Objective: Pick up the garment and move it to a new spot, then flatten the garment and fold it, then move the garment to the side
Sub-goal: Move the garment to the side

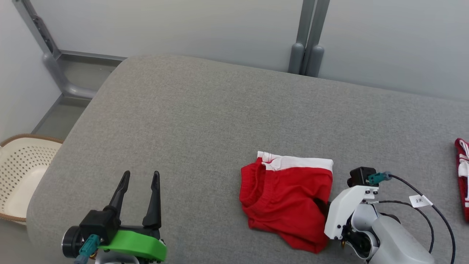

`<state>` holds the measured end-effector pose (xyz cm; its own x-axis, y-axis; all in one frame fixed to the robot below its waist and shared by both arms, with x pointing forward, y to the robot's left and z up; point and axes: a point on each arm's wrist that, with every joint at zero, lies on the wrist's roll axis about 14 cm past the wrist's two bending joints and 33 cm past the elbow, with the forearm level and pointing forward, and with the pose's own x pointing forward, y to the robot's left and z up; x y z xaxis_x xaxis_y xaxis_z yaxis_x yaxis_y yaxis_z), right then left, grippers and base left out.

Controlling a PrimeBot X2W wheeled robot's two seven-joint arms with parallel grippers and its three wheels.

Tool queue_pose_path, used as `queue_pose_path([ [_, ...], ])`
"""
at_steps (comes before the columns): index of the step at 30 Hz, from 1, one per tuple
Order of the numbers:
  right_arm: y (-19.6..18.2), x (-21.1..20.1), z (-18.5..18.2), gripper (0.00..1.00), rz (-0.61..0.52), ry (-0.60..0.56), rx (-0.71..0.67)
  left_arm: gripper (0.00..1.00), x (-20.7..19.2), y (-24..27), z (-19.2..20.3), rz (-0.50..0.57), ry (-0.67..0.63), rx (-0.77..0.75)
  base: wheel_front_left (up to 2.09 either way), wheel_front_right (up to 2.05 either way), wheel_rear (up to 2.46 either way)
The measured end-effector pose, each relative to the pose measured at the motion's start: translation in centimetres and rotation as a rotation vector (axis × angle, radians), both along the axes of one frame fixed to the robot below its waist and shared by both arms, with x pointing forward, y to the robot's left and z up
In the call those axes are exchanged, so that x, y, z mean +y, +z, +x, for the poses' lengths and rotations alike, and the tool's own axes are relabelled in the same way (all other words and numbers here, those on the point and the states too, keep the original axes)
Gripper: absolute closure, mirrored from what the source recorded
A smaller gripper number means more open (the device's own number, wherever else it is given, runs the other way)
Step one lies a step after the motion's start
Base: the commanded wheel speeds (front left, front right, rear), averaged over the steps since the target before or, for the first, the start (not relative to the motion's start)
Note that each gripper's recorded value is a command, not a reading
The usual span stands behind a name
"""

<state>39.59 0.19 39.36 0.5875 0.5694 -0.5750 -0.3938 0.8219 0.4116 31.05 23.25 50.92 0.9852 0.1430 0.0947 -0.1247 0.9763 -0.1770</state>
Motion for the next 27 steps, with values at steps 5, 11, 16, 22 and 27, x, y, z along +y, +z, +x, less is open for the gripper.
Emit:
queue_pose_path([
  [5,1.8,-2.1,1.4,1.0,0.011,-0.06,-0.077,0.0,-1.7,0.6,1.0,-0.025,-0.059,-0.026,0.0,0.0,0.0],
  [11,3.5,-6.2,2.2,1.0,0.007,-0.153,-0.143,0.0,-5.5,1.3,2.8,-0.029,-0.186,-0.047,0.0,0.0,0.0],
  [16,4.4,-10.8,2.0,1.0,-0.014,-0.25,-0.176,0.0,-10.5,1.4,4.3,-0.011,-0.345,-0.047,0.0,0.0,0.0],
  [22,5.2,-15.8,0.9,1.0,-0.021,-0.372,-0.204,0.0,-15.6,1.5,5.6,-0.002,-0.503,-0.048,0.0,0.0,0.0],
  [27,6.0,-18.8,-0.3,1.0,-0.011,-0.461,-0.228,0.0,-18.8,1.2,6.3,-0.003,-0.601,-0.037,0.0,0.0,0.0],
])
